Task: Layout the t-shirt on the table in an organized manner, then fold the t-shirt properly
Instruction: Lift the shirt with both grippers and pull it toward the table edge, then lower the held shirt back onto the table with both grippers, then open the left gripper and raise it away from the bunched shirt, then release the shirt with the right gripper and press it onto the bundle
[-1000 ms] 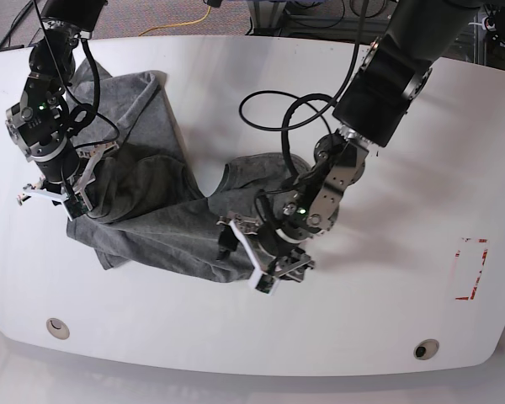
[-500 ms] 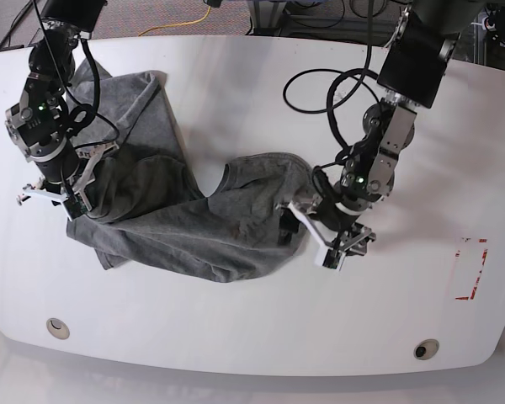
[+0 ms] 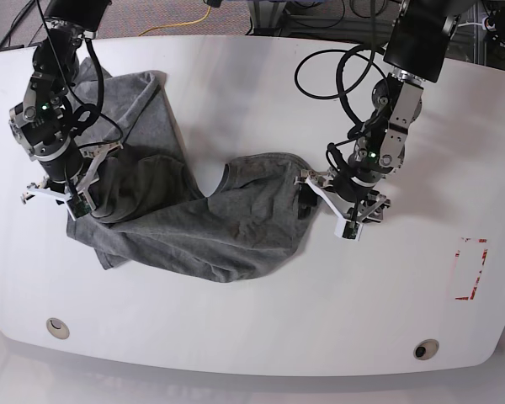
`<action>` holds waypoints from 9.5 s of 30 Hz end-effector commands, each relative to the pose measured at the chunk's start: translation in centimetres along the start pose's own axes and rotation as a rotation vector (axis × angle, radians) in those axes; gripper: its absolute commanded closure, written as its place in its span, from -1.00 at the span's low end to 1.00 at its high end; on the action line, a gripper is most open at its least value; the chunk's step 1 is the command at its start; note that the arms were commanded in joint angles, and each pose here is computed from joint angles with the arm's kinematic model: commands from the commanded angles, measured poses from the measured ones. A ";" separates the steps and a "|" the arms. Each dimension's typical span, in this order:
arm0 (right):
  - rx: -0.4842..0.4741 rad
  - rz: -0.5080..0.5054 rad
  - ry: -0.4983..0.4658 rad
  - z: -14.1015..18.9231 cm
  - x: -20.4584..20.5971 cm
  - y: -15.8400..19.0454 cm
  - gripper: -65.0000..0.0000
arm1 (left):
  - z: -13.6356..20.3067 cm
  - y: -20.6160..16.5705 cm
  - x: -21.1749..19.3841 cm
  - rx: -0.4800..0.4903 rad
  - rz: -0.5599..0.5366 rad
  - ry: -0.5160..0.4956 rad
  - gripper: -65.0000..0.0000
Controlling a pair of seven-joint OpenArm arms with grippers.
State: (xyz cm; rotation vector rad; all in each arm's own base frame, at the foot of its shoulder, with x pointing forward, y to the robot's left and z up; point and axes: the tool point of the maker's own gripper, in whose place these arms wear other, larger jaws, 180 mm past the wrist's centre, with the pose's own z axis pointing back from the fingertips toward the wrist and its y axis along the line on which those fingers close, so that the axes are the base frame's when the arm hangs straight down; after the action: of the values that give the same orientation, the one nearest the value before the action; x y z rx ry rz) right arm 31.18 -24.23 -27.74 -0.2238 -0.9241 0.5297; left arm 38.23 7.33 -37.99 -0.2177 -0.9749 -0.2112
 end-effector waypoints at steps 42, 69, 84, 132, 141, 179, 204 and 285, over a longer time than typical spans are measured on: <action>-0.042 0.012 -0.067 0.3 2.3 -1.6 0.99 | -0.3 -5.0 2.4 -0.152 -0.046 -0.072 1.00; -0.256 0.012 -0.393 2.5 16.1 -10.9 0.99 | 13.9 -3.3 35.0 -0.071 -0.335 -0.863 1.00; -0.370 0.087 -0.529 4.7 27.0 -16.7 0.98 | 23.8 -1.2 45.8 0.063 -0.341 -1.053 0.80; -0.177 0.079 -0.209 -1.7 13.2 -8.0 0.98 | 11.1 -6.5 28.3 -0.241 -0.096 -0.495 0.67; -0.171 0.077 -0.204 -1.8 13.1 -7.8 0.98 | 6.5 -10.1 18.9 -0.332 0.020 -0.253 0.67; -0.149 0.134 -0.024 -2.3 6.4 -7.8 0.99 | -0.9 -7.9 12.8 -0.209 0.067 -0.212 0.67; -0.126 0.066 0.150 -1.5 -2.0 -7.0 0.98 | 1.6 -3.2 13.2 -0.127 -0.046 -0.246 0.67; 0.432 -0.006 -0.064 -16.6 4.6 12.4 -1.00 | 12.8 18.6 12.6 0.303 -0.070 -0.311 0.67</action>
State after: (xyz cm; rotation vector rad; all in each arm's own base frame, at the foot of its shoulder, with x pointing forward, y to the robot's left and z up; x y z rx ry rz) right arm 40.87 -10.05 -41.29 0.1887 -0.7771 0.7311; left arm 39.44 27.36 -24.39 0.0508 -1.2413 -0.0831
